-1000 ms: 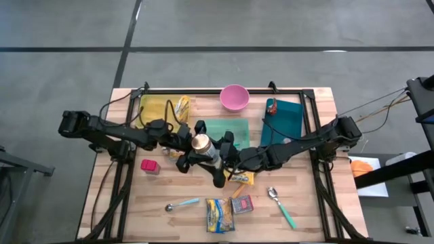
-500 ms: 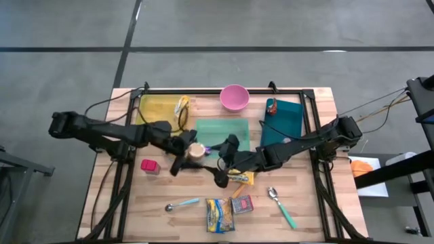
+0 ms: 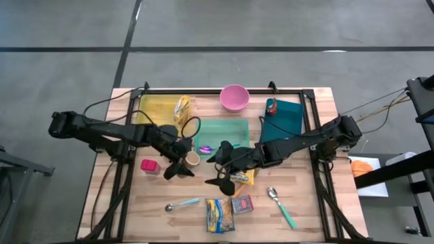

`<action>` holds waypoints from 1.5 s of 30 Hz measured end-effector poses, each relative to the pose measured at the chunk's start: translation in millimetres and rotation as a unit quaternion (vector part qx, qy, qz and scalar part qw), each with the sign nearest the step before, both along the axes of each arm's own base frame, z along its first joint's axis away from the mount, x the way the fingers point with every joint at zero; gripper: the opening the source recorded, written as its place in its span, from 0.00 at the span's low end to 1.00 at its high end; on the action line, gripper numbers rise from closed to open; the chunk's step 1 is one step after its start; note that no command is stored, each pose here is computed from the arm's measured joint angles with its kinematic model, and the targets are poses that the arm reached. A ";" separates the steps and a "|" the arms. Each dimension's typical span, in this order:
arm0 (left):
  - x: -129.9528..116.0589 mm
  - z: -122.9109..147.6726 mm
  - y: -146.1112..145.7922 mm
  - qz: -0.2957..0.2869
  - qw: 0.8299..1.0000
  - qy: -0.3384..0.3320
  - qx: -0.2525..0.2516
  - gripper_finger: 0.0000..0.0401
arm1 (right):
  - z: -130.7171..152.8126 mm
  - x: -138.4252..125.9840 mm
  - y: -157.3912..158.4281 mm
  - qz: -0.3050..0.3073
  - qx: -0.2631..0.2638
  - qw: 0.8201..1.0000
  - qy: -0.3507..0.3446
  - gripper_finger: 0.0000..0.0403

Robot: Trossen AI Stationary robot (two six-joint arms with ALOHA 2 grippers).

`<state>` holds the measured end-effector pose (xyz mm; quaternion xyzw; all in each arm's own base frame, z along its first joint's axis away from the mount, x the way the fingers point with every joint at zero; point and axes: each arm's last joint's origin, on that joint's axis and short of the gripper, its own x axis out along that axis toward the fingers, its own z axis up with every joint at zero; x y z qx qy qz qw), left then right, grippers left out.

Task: Pick & Place Food Item
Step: Put the gold seasoning bottle into the blue bin

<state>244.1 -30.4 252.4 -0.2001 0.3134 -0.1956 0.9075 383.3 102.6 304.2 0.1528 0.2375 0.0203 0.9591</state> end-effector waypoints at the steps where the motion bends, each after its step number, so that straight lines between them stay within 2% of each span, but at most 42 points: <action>1: 0.0 0.1 -0.3 -0.002 1.000 0.000 -0.001 0.67 | 3.1 0.6 -2.1 -0.002 -0.001 1.000 0.003 0.96; 6: 2.0 3.4 -0.7 0.004 1.000 -0.017 -0.007 0.67 | 11.4 3.8 -18.0 -0.018 -0.009 1.000 0.012 0.96; 9: 4.3 5.9 -1.8 0.001 0.999 -0.033 -0.014 0.67 | 13.3 6.3 -28.3 -0.011 0.008 1.000 0.012 0.96; 15: 8.4 3.3 -1.6 0.008 0.999 -0.029 -0.021 0.67 | 18.6 8.9 -39.2 -0.010 0.012 1.000 0.006 0.96; 19: 21.9 7.2 -3.5 -0.008 0.999 -0.012 -0.030 0.67 | 22.8 9.0 -39.0 0.009 0.019 1.000 0.005 0.96; 25: 49.3 17.5 -5.6 -0.036 0.998 0.042 0.006 0.67 | 20.2 7.7 -38.5 0.022 0.026 0.999 0.020 0.96; 31: 67.4 14.3 -8.3 -0.053 0.997 0.053 0.005 0.67 | 20.0 7.1 -35.5 0.036 0.030 0.999 0.022 0.96; 45: 70.2 21.9 -9.6 -0.078 0.996 0.032 0.000 0.67 | 20.3 7.1 -33.6 0.052 0.038 0.998 0.020 0.96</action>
